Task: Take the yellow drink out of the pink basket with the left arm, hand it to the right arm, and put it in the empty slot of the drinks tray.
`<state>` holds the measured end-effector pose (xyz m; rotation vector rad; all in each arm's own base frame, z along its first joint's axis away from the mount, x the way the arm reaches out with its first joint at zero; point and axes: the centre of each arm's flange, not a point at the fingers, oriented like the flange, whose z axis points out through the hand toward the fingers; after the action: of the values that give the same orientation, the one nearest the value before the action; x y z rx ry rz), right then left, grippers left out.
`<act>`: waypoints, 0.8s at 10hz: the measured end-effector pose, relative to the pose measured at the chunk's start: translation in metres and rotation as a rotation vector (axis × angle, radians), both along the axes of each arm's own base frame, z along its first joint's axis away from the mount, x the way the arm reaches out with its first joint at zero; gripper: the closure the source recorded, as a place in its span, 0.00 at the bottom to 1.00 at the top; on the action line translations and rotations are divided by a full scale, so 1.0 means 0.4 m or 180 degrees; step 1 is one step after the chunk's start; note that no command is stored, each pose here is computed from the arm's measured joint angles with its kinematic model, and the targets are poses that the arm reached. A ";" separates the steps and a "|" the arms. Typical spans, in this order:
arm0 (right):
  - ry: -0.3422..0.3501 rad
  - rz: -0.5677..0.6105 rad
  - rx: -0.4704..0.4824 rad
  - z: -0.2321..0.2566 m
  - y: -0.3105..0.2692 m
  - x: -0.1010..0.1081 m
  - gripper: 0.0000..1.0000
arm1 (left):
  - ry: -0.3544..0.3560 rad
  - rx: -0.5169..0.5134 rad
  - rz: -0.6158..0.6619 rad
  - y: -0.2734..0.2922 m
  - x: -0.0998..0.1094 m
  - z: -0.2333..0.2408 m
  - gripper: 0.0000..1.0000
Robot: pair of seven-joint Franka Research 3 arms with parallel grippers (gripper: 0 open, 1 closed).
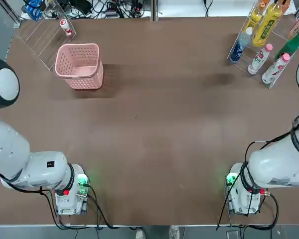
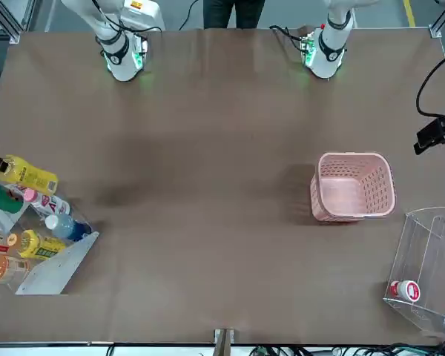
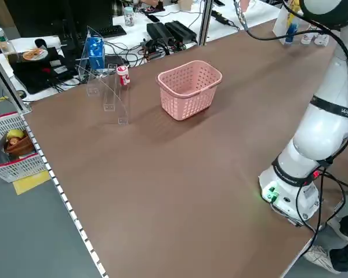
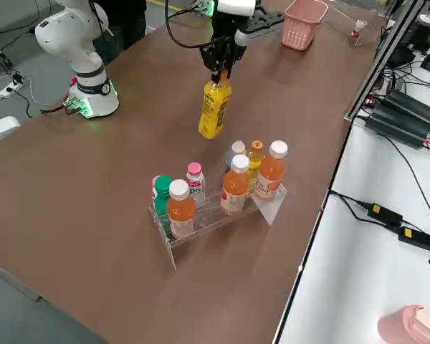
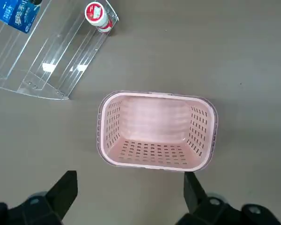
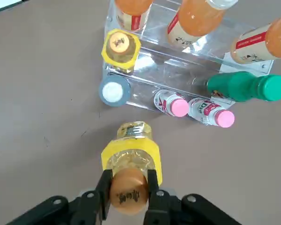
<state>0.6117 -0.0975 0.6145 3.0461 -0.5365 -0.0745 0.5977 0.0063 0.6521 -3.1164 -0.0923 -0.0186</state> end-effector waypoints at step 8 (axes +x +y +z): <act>-0.0272 -0.0395 -0.0067 0.052 -0.209 -0.043 0.66 | 0.0003 0.0012 0.0063 0.026 0.000 -0.001 0.00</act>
<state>0.5946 -0.1810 0.6354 3.0037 -0.7272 0.0568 0.5977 0.0169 0.6516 -3.1115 -0.1227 -0.0168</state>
